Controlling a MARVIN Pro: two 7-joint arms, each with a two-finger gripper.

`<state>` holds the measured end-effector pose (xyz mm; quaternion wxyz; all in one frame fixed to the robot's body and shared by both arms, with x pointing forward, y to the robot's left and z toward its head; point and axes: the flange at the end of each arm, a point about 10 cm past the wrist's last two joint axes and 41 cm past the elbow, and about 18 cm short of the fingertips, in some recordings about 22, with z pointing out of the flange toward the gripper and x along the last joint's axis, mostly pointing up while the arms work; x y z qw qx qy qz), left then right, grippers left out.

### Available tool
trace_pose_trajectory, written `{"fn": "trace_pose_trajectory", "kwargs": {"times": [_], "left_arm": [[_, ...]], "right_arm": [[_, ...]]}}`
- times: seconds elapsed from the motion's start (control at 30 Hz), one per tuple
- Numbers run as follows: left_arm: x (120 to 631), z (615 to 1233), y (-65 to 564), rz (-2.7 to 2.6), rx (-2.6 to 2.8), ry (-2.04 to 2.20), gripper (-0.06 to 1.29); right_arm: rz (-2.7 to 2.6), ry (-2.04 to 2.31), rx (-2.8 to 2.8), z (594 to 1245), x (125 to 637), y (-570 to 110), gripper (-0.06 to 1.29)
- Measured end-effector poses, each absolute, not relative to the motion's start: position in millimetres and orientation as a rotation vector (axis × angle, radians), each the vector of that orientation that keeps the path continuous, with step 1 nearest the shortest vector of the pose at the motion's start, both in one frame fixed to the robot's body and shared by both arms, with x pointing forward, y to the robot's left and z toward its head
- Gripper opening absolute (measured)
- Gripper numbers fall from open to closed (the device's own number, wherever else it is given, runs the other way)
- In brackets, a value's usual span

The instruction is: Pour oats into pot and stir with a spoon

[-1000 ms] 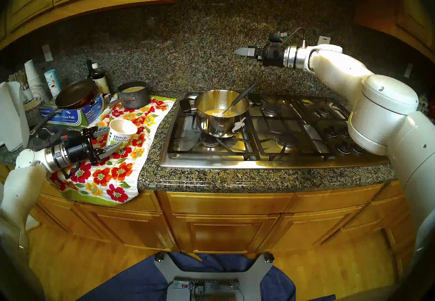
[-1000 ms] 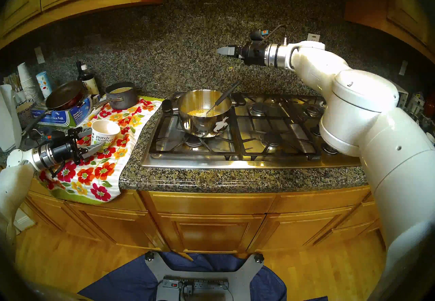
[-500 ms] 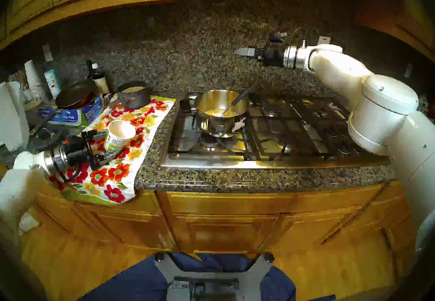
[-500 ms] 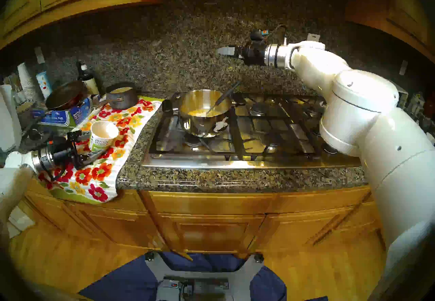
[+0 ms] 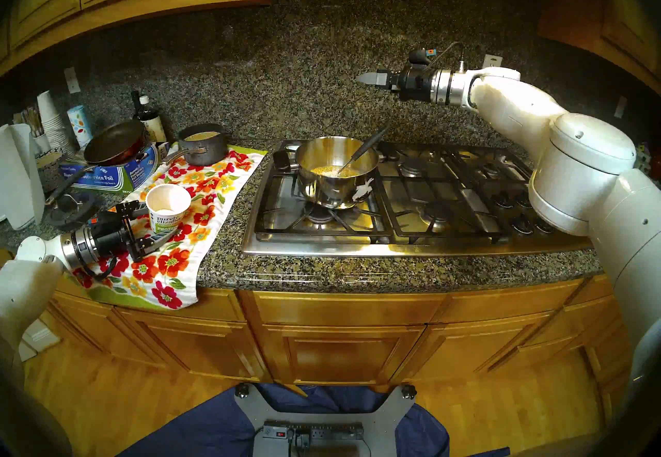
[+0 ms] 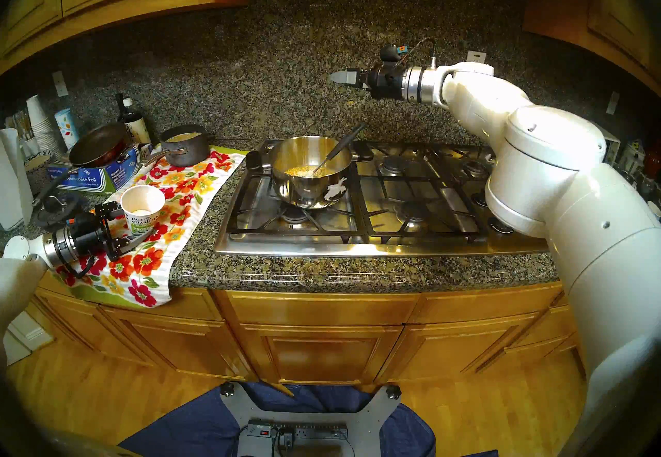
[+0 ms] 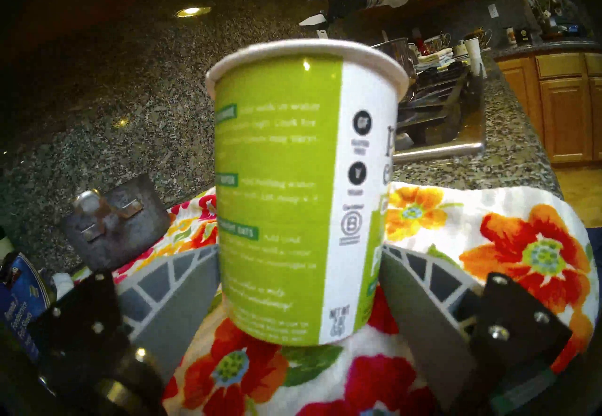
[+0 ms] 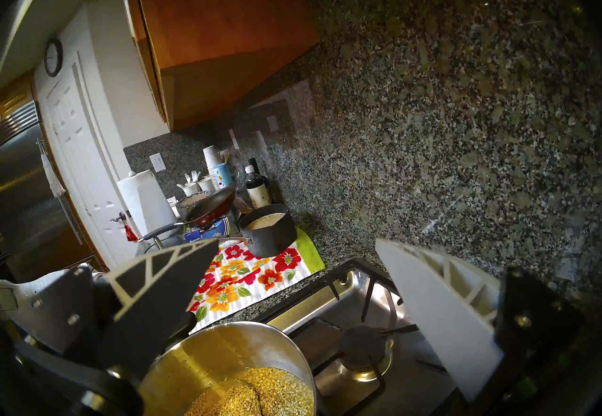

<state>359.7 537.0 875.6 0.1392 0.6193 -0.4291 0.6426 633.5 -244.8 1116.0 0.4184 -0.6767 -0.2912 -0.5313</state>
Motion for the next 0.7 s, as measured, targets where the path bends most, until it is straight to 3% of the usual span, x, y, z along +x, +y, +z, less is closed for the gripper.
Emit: {"fn": "trace_pose_trajectory", "kwargs": {"times": [0.7], "left_arm": [[353.8, 874.9, 543.6, 1.844, 1.813, -1.195, 1.10]], "right_arm": [[-1.333, -0.730, -1.697, 1116.0, 633.5, -244.8, 1.25]]}}
